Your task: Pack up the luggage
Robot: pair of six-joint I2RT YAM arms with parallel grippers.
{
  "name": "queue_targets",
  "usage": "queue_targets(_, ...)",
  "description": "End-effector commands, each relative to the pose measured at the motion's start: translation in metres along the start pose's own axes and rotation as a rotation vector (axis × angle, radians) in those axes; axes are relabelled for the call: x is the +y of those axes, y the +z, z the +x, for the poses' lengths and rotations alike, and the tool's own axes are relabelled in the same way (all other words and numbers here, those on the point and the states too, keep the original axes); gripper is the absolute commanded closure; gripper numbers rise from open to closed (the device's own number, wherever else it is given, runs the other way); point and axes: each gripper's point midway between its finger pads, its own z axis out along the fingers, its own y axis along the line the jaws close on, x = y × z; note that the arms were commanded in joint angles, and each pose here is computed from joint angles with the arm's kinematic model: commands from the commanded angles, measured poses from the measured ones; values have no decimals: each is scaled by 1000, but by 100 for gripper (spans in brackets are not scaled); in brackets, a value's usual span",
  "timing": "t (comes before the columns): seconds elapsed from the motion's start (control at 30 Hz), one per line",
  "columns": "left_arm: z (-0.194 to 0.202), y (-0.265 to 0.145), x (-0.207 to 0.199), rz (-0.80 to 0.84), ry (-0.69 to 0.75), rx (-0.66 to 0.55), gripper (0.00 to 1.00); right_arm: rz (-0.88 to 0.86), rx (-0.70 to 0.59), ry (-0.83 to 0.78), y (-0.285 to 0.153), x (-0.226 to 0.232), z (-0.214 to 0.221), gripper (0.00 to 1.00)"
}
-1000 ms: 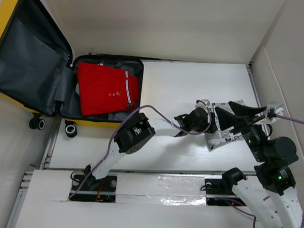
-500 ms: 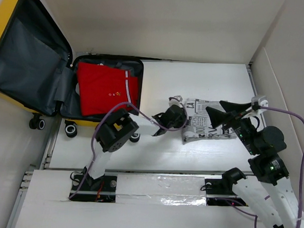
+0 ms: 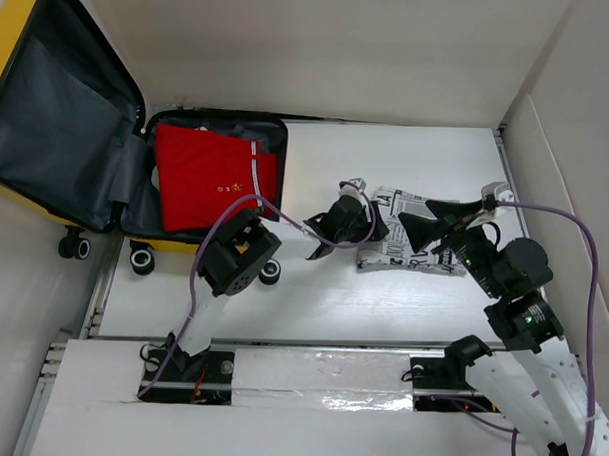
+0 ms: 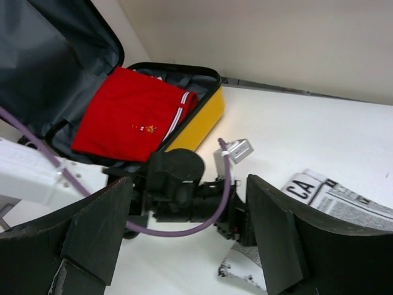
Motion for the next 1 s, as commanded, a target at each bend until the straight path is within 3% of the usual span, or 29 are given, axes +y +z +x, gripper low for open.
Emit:
queue_targets(0.0,25,22,33,-50,-32,118,39,-35,-64,-9,0,9,-17,20)
queue_targets(0.03,27,25,24,5,-40,128,41,-31,-62,-10,-1,8,-16,20)
queue_targets(0.13,31,36,22,25,-60,135,70,-27,-62,-10,-1,7,-15,20)
queue_targets(0.2,38,38,21,53,-77,150,95,-26,-60,-8,-2,7,-14,21)
queue_targets(0.23,33,39,21,64,-99,146,100,-28,-63,-9,-3,7,-15,21)
queue_targets(0.37,32,21,15,106,-75,136,100,-27,-76,-12,-6,7,-17,21)
queue_targets(0.47,5,-9,-9,154,3,89,100,-16,-92,-16,-9,6,-20,21)
queue_targets(0.5,-18,-26,-29,185,32,44,100,-15,-98,-18,-9,6,-22,21)
queue_targets(0.57,-39,-40,-31,135,110,0,100,-12,-102,-20,-8,5,-21,21)
queue_targets(0.7,-127,-79,-34,62,179,-159,100,-11,-112,-18,-8,4,-20,21)
queue_targets(0.8,-189,-102,-13,36,179,-203,100,6,-120,-20,-10,0,-18,21)
queue_targets(0.83,-205,-110,11,-29,196,-200,100,10,-126,-23,-11,0,-20,21)
queue_targets(0.97,-286,-154,26,-130,255,-324,100,29,-128,-42,-16,-4,-19,21)
